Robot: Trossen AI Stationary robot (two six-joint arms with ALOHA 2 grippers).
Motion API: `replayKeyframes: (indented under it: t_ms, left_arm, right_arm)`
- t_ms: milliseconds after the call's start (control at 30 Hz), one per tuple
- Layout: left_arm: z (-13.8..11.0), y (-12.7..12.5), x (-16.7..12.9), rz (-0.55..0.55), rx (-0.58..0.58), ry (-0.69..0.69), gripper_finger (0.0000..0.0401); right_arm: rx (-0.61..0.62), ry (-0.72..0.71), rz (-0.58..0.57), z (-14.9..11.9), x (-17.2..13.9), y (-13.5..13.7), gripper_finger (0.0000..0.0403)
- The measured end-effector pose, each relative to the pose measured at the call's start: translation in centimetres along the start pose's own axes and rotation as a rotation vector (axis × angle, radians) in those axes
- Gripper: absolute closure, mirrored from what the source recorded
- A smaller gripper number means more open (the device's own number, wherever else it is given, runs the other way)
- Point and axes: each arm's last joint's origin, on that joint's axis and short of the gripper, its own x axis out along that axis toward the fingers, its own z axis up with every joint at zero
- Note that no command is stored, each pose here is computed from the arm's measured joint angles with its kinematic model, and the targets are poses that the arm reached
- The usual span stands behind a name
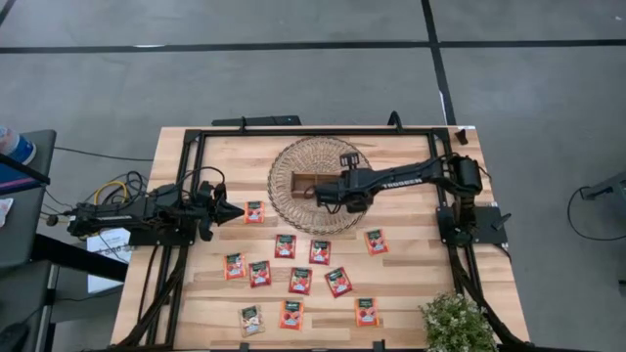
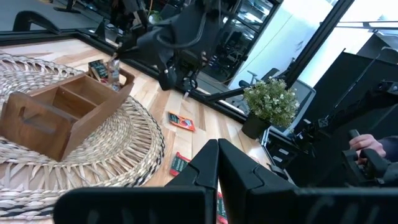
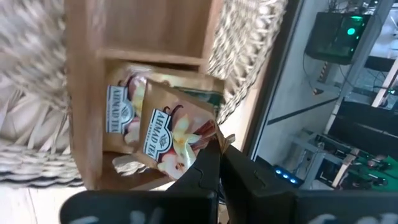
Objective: Pick & Place Tea
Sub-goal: Put the right brown tea bag into the right slot of the wooden organizer
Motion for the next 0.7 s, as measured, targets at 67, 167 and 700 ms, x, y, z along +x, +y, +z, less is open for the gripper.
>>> replayKeyframes:
  t_ms: [67,167,700]
  left_arm:
    - [0.0,0.0,0.0,0.000,0.000,0.000,0.0401]
    - [0.0,0.0,0.0,0.007,0.000,-0.004,0.0401]
    - [0.0,0.1,0.0,0.017,0.000,-0.009,0.0401]
  right_arm:
    - [0.000,-0.007,-0.001,0.1,0.0,0.2,0.0403]
    - [0.014,-0.027,-0.006,0.3,0.0,0.3,0.0403]
    - [-0.012,0.002,0.024,-0.3,1.4,1.3,0.0403]
